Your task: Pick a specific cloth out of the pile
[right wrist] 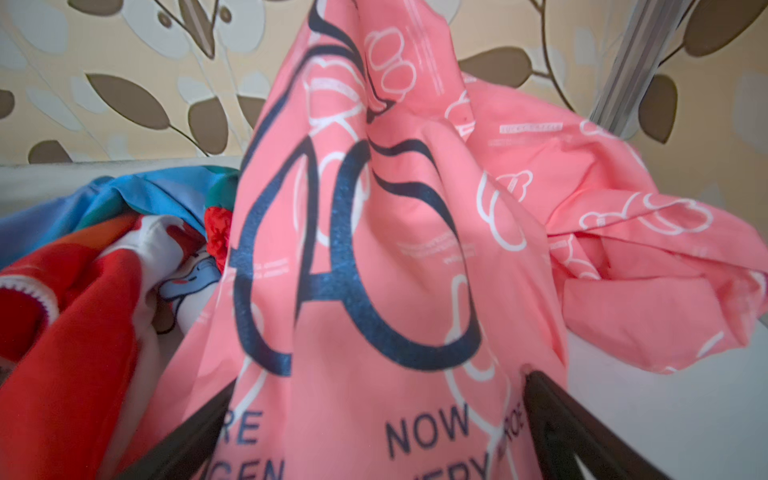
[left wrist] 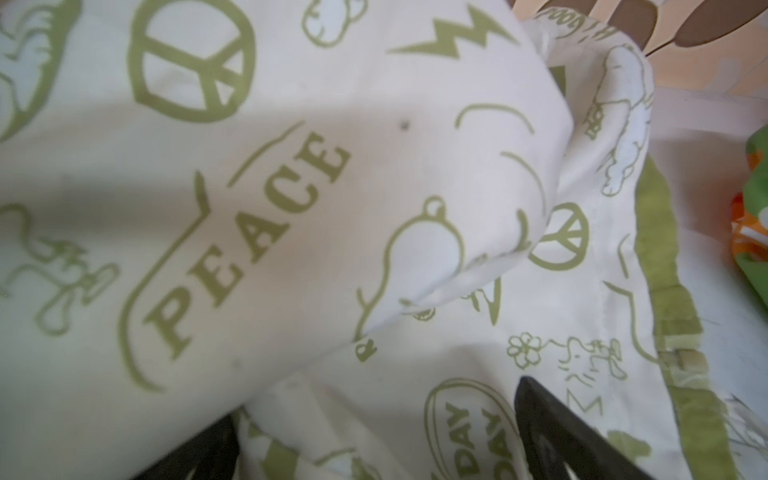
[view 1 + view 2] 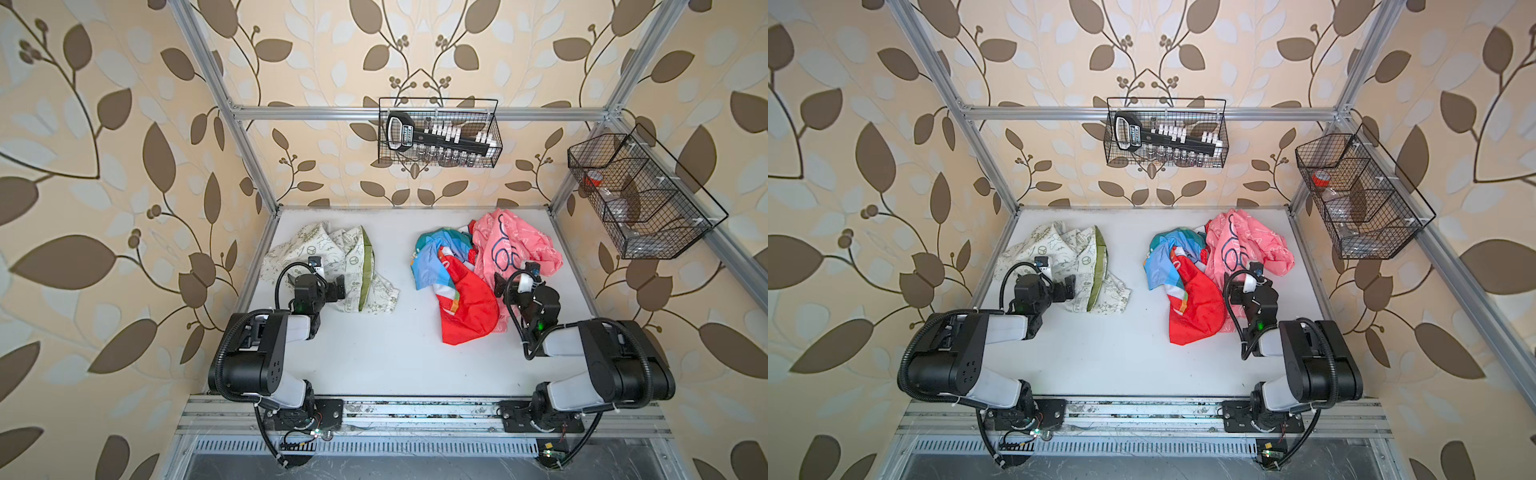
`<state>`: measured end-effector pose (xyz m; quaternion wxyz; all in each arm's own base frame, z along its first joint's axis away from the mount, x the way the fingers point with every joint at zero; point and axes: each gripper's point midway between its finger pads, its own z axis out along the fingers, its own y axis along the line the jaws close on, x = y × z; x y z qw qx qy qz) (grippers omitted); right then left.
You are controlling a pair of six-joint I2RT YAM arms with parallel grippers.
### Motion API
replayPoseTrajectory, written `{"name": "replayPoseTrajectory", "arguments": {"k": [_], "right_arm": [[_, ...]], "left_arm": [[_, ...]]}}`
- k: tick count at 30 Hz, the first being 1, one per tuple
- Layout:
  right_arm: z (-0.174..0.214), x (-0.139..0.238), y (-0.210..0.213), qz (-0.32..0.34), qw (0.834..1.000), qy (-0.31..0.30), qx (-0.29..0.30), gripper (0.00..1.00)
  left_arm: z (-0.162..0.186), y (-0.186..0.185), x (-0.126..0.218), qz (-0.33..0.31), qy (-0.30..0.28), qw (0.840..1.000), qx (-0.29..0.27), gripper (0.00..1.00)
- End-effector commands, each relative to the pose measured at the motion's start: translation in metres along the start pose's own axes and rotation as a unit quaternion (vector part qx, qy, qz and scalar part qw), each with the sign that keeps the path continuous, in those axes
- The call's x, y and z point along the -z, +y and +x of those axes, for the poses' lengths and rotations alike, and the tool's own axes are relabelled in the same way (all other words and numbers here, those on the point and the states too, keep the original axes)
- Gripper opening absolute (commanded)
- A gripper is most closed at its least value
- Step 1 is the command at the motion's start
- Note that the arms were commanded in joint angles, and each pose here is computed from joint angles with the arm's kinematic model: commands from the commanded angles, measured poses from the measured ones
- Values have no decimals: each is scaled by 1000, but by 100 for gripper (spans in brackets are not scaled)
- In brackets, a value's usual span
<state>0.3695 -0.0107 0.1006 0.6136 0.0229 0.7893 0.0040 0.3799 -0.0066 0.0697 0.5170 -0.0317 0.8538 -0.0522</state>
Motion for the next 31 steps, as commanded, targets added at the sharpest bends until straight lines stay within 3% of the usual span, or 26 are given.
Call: {"name": "replayPoseTrajectory", "arguments": {"k": [1,31], "right_arm": [[-14,-2,-3,2,1000,-27,-1,99],[-15,-1,-2,0,1000,-27,3,100]], "left_arm": [[-8,2,-3,-8,-5,1000,-13,99],[-7,2,-2,-7,-5,1000,-13,99]]}}
